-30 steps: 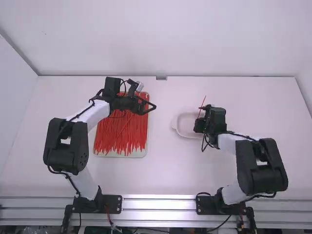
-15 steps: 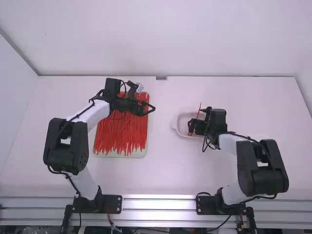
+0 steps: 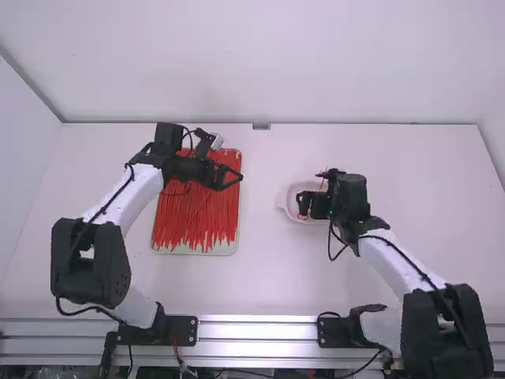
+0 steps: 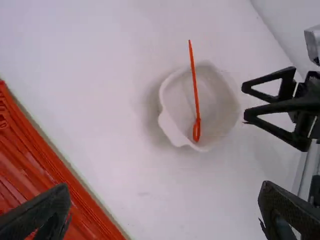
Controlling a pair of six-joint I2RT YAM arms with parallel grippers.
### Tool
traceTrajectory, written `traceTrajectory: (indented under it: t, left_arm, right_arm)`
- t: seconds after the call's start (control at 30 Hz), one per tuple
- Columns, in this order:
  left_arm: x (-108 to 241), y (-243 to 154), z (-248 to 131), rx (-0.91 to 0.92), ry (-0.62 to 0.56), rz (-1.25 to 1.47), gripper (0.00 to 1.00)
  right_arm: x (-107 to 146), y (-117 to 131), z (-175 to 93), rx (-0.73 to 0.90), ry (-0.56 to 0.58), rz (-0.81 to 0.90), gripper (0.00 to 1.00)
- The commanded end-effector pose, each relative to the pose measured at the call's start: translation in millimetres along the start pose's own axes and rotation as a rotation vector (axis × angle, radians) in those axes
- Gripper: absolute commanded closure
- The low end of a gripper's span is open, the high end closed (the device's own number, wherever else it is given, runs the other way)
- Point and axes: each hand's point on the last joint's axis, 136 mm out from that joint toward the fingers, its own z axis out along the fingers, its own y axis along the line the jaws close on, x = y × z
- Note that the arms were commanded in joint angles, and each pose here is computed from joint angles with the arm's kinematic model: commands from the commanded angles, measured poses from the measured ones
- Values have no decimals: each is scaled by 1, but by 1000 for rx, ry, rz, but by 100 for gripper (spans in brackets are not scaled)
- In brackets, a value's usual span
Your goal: Fasten the cable tie
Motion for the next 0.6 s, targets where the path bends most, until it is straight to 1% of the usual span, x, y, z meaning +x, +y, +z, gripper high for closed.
traceTrajectory:
  t: [0.0, 0.17, 0.23, 0.47, 0.53, 0.57]
  left_arm:
    - [-1, -4, -3, 7, -5, 19, 1]
    - [-2, 12, -19, -71, -49, -17, 6]
    - [-2, 22, -29, -120, -79, -41, 8]
    - [1, 27, -42, -217, -140, -73, 17]
    - [1, 28, -47, -257, -169, -77, 21]
    - [2, 29, -50, -277, -182, -66, 23]
  right_arm:
    - [3, 3, -3, 0, 2, -11, 2]
    - [18, -22, -12, 84, 22, -16, 6]
    - [23, -37, -18, 134, 15, -25, 9]
    - [39, -83, -39, 298, -11, -55, 19]
    - [48, -102, -49, 372, -15, -68, 23]
    - [53, -104, -51, 378, -13, -80, 25]
